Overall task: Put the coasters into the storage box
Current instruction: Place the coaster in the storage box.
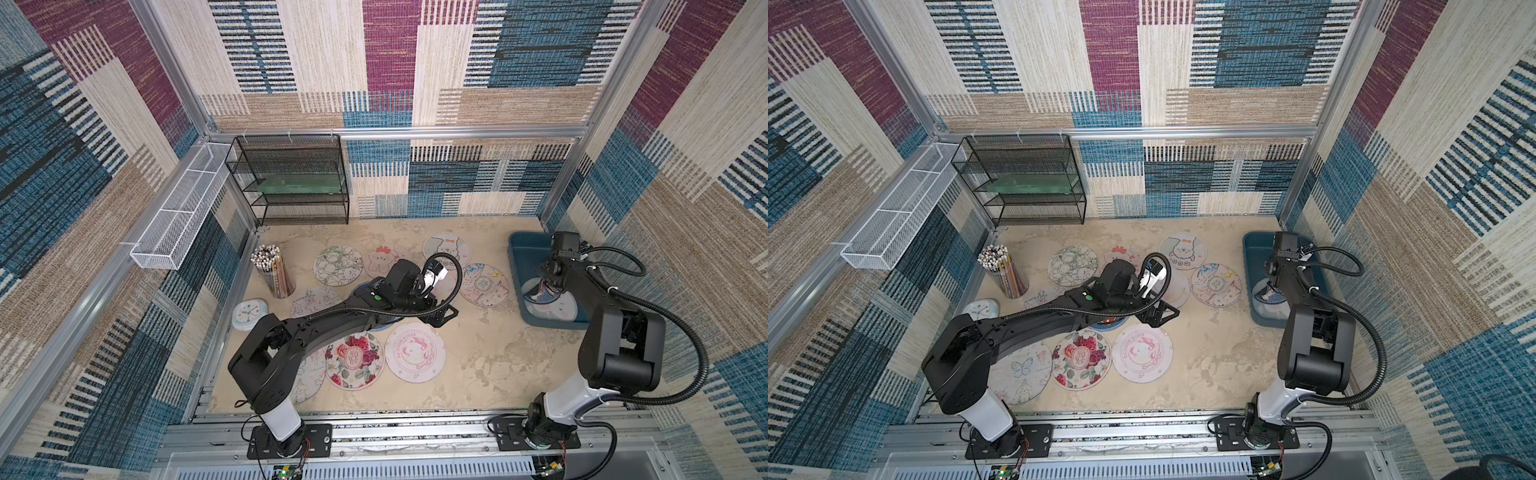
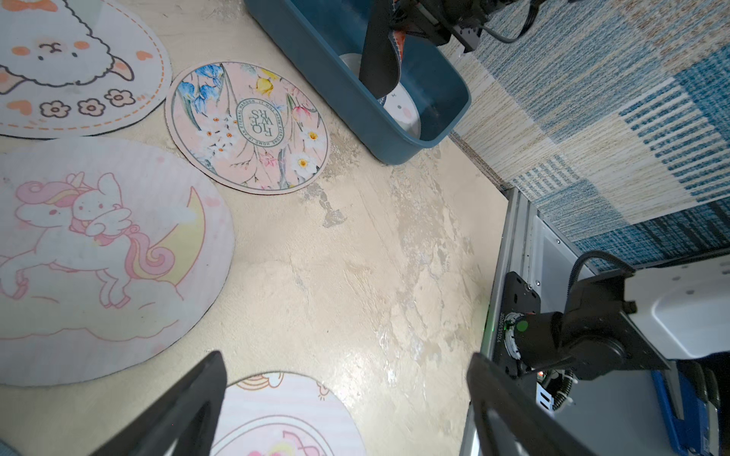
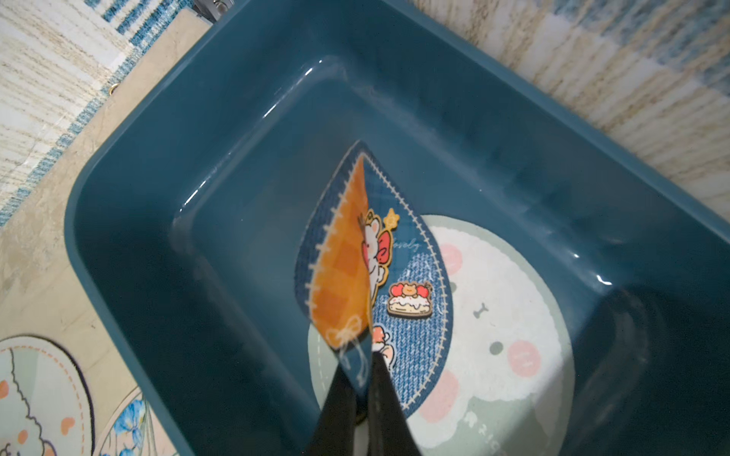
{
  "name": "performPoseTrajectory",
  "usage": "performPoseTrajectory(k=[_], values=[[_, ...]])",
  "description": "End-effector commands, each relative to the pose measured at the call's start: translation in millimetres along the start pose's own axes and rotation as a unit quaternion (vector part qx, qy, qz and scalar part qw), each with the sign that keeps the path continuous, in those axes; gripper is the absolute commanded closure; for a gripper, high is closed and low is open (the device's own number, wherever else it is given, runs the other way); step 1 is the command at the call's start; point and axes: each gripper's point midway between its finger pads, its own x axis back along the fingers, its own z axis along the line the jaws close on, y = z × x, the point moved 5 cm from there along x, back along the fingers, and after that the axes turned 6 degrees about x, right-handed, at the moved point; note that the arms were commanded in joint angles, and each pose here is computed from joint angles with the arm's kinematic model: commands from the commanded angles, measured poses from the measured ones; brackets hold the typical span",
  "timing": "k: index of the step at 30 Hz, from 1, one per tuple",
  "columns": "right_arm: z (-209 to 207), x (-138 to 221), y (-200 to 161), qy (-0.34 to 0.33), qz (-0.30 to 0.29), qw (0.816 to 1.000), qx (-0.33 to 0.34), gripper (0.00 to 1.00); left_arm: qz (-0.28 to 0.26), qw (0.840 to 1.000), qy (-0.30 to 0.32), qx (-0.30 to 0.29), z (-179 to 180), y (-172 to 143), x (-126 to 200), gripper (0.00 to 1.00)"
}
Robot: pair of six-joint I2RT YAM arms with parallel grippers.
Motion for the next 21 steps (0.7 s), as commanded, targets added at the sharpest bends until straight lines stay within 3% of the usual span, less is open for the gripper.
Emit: performPoseTrajectory(k=[1, 6, 8, 11, 15, 21], values=[[10, -15, 11, 0.010, -0.013, 1.000, -0.007, 1.00, -0.006, 1.000, 0.004, -0.013, 0, 4, 2, 0.06], [13, -40, 8, 0.002, 0.005, 1.000, -0.002, 1.00, -0.003, 1.000, 0.010, -0.014, 1, 3, 4, 0.06], [12, -47, 6, 0.003, 0.009, 1.000, -0.005, 0.95, -0.003, 1.000, 0.013, -0.014, 1, 3, 4, 0.06], [10, -54, 4, 0.012, 0.015, 1.000, -0.008, 0.80, -0.002, 1.000, 0.016, -0.014, 2, 4, 4, 0.06], [11, -56, 4, 0.021, 0.015, 1.000, 0.003, 0.52, -0.001, 1.000, 0.022, -0.014, 4, 4, 3, 0.05], [16, -49, 9, 0.041, 0.007, 0.999, 0.021, 0.29, 0.000, 1.000, 0.027, -0.007, 6, 5, -2, 0.05]])
